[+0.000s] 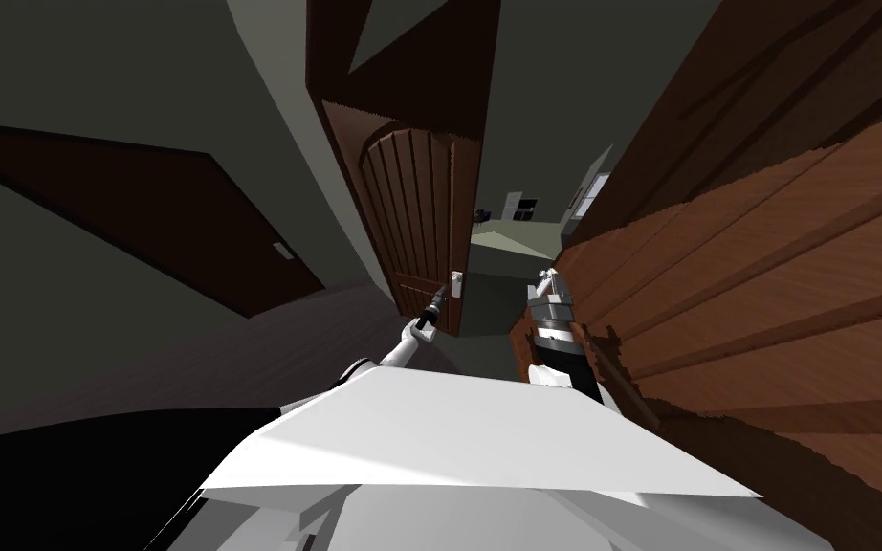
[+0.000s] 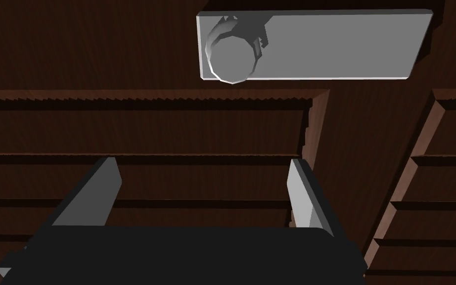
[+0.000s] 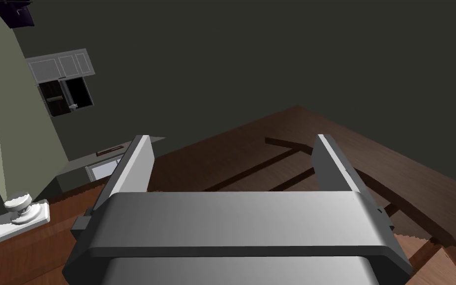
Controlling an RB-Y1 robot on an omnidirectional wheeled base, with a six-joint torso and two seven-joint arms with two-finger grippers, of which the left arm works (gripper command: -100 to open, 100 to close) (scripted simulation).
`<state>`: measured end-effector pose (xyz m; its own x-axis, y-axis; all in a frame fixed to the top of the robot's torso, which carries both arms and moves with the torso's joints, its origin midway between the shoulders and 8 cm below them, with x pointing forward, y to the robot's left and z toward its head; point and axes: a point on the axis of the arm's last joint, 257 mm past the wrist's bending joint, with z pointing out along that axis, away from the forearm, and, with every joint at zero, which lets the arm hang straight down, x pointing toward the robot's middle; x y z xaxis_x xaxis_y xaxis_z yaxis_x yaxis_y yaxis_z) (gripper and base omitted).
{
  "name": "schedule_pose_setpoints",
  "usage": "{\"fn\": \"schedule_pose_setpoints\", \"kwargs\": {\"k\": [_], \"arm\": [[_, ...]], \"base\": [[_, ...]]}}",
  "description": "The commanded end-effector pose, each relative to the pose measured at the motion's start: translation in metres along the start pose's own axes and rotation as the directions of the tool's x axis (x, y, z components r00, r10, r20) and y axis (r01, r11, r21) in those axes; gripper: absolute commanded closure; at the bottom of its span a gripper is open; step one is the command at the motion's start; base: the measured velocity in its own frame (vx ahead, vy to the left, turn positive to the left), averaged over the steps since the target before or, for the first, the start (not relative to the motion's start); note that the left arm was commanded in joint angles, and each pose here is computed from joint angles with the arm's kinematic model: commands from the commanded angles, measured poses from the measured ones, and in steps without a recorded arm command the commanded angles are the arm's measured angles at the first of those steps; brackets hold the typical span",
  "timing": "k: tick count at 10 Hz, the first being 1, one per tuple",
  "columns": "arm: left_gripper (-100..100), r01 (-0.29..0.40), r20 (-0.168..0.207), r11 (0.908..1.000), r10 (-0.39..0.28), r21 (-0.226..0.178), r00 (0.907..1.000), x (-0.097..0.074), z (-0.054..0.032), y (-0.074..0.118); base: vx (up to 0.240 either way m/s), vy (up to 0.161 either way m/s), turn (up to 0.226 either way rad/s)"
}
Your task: Push the door open
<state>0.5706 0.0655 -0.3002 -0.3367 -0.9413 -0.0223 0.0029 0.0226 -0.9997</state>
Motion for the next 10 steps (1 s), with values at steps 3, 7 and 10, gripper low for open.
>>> {"fn": "schedule_pose_setpoints", "kwargs": {"k": [3, 7, 10], "arm": [[-100, -0.011, 0.01, 0.9999, 0.011, 0.002, 0.9999, -0.0092, 0.0001, -0.0002], [-100, -0.005, 0.016, 1.0, 0.005, 0.008, 0.9999, -0.0087, 0.002, -0.0025], [100, -0.002, 0.016, 1.0, 0.002, 0.009, 0.9999, -0.0075, 0.0023, -0.0027]], "base": [[0.172, -0.088, -0.017], [0.193, -0.068, -0.021], [0.066, -0.032, -0.004]]}}
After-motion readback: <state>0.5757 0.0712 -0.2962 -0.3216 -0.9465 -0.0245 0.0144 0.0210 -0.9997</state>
